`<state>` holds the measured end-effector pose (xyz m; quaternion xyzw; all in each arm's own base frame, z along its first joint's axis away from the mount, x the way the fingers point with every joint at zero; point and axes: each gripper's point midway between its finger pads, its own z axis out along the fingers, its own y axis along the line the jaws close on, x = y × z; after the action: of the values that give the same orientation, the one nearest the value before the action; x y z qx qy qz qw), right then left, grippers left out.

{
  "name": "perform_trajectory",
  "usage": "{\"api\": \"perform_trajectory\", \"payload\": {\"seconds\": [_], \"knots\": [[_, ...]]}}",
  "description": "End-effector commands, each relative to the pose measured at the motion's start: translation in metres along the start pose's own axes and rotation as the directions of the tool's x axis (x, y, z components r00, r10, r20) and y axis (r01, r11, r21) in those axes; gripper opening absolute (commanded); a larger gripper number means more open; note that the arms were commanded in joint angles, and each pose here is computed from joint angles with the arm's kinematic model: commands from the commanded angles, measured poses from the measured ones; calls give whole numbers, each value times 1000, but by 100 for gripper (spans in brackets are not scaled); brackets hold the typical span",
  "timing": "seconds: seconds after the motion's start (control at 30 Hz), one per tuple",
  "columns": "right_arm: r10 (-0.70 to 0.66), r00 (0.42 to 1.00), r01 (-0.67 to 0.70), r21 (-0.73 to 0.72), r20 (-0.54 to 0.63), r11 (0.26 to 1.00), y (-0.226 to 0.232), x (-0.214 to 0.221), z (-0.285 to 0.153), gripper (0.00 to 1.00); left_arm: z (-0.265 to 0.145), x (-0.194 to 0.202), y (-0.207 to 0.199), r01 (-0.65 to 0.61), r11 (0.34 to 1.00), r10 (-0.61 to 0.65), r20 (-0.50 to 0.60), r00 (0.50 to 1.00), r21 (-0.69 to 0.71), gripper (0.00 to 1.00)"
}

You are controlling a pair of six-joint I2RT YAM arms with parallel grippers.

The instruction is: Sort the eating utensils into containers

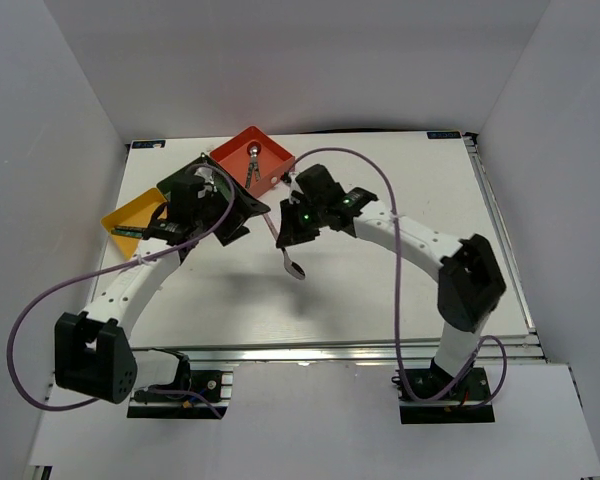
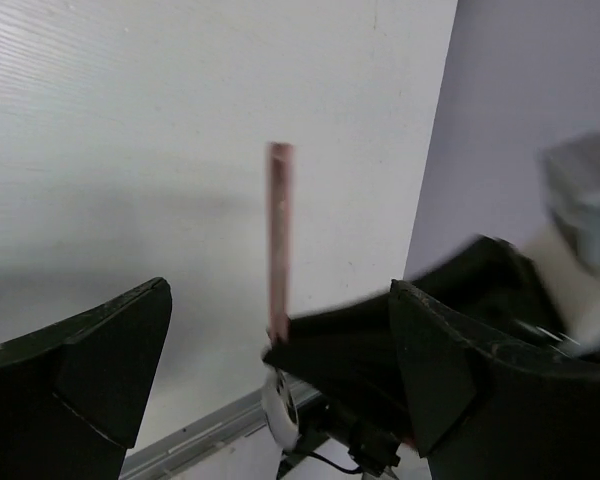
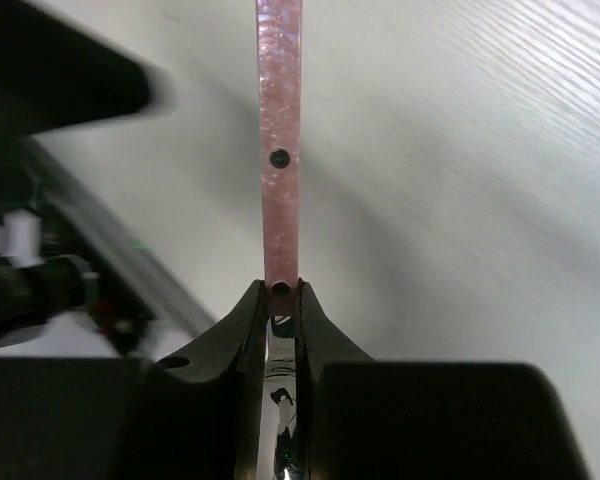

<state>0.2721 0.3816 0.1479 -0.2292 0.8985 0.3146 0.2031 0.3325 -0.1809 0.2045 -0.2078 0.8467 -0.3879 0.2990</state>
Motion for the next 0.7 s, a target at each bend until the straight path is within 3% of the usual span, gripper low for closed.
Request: {"api": "perform_trajectory", "payload": {"seconds": [0.0,0.13,0.2,0.3,0.33,0.37,0.4,0.43,0.5,0.53,0.57,0.63,0.67], "knots": [[69,993,-46,-222,97,974,56,-25,-30,0,4,-1,-35,13,996,-12,-16,1000,88,98],[72,986,-27,-281,150,959,75,-38,-52,0,12,4,-26,-31,1000,31,-29,999,-1,94],[70,982,-16,-295,175,955,81,-46,-59,0,17,7,-23,-35,999,35,-47,998,-5,84],[67,980,-8,-294,190,956,86,-52,-65,0,21,12,-25,-23,999,25,-59,998,24,36],[69,980,-12,-287,188,958,85,-52,-64,0,22,12,-26,-21,999,23,-65,998,29,11],[73,979,-18,-276,192,961,84,-53,-64,0,22,12,-28,-28,999,30,-69,997,35,1],[80,979,-29,-262,186,965,80,-52,-62,2,24,10,-30,-49,998,52,-73,996,40,0],[85,979,-36,-251,187,967,77,-52,-62,11,25,9,-31,-47,998,50,-76,996,34,0],[118,973,-76,-205,198,976,64,-54,-63,32,23,-1,-39,-132,991,134,-75,988,25,0],[142,971,-107,-181,192,978,55,-52,-64,50,31,-4,-32,-168,986,167,-87,982,-12,0],[167,966,-137,-156,199,978,45,-53,-66,57,36,-18,-22,-268,960,264,-63,962,-73,0],[252,945,-232,-112,208,966,16,-52,-77,64,49,-44,-5,-357,909,345,-91,934,-218,0],[285,937,-275,-78,202,958,2,-46,-81,64,50,-61,17,-447,832,433,-120,894,-329,0]]}}
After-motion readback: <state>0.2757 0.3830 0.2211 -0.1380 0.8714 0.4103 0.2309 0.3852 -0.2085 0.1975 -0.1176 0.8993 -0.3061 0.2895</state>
